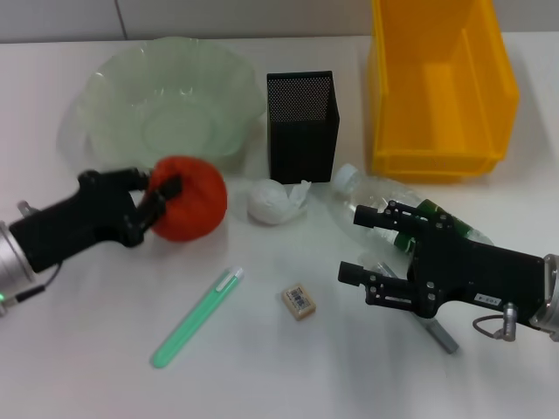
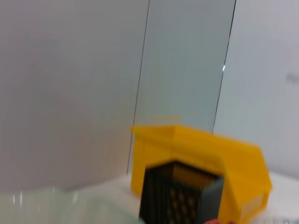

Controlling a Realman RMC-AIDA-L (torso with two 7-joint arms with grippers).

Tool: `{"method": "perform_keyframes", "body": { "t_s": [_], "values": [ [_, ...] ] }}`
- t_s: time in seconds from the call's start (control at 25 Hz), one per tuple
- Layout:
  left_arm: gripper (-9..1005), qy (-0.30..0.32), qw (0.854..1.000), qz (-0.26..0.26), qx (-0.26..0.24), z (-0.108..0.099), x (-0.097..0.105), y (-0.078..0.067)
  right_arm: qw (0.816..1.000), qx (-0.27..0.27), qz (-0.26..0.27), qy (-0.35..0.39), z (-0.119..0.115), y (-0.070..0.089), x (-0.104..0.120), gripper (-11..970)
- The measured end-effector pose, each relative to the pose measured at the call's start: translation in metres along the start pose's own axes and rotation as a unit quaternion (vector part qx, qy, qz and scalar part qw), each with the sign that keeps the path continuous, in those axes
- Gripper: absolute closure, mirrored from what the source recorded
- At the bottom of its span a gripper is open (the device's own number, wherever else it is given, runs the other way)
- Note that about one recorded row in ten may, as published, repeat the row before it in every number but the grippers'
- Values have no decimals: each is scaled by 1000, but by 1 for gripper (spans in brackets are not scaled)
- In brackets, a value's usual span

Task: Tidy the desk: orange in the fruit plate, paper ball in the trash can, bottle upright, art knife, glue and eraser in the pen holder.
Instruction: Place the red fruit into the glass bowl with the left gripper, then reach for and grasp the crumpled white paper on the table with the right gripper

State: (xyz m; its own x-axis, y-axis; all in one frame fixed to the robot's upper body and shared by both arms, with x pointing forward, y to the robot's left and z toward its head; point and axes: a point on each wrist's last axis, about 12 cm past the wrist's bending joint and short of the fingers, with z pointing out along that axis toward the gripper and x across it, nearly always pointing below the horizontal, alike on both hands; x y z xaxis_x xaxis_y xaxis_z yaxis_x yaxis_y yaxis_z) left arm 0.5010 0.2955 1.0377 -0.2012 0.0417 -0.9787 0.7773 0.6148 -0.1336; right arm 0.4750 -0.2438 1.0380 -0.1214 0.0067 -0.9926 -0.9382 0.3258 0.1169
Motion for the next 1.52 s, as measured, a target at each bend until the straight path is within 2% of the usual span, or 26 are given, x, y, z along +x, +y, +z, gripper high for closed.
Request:
{"method": "perform_keyframes", "body": {
  "t_s": [0.28, 0.56, 0.72, 1.0, 1.28, 1.52],
  "values": [
    [822, -47, 999, 13, -7, 4, -31, 15, 1000, 0, 1, -7, 4, -1, -2, 206],
    [824, -103, 992, 16, -73, 17, -55, 37, 1000, -6, 1, -9, 8, -3, -4, 205],
    [824, -84, 992, 24, -88, 34, -62, 46, 1000, -7, 1, -10, 9, -3, -4, 206],
    [816, -27, 994, 42, -102, 58, -63, 53, 1000, -7, 1, -10, 10, -3, -4, 206],
    [720, 20, 991, 56, -121, 72, -59, 58, 1000, -2, 6, -7, 10, -2, -2, 206],
    [655, 26, 990, 54, -130, 77, -59, 59, 1000, -1, 4, -5, 11, -4, -2, 205]
  ]
}}
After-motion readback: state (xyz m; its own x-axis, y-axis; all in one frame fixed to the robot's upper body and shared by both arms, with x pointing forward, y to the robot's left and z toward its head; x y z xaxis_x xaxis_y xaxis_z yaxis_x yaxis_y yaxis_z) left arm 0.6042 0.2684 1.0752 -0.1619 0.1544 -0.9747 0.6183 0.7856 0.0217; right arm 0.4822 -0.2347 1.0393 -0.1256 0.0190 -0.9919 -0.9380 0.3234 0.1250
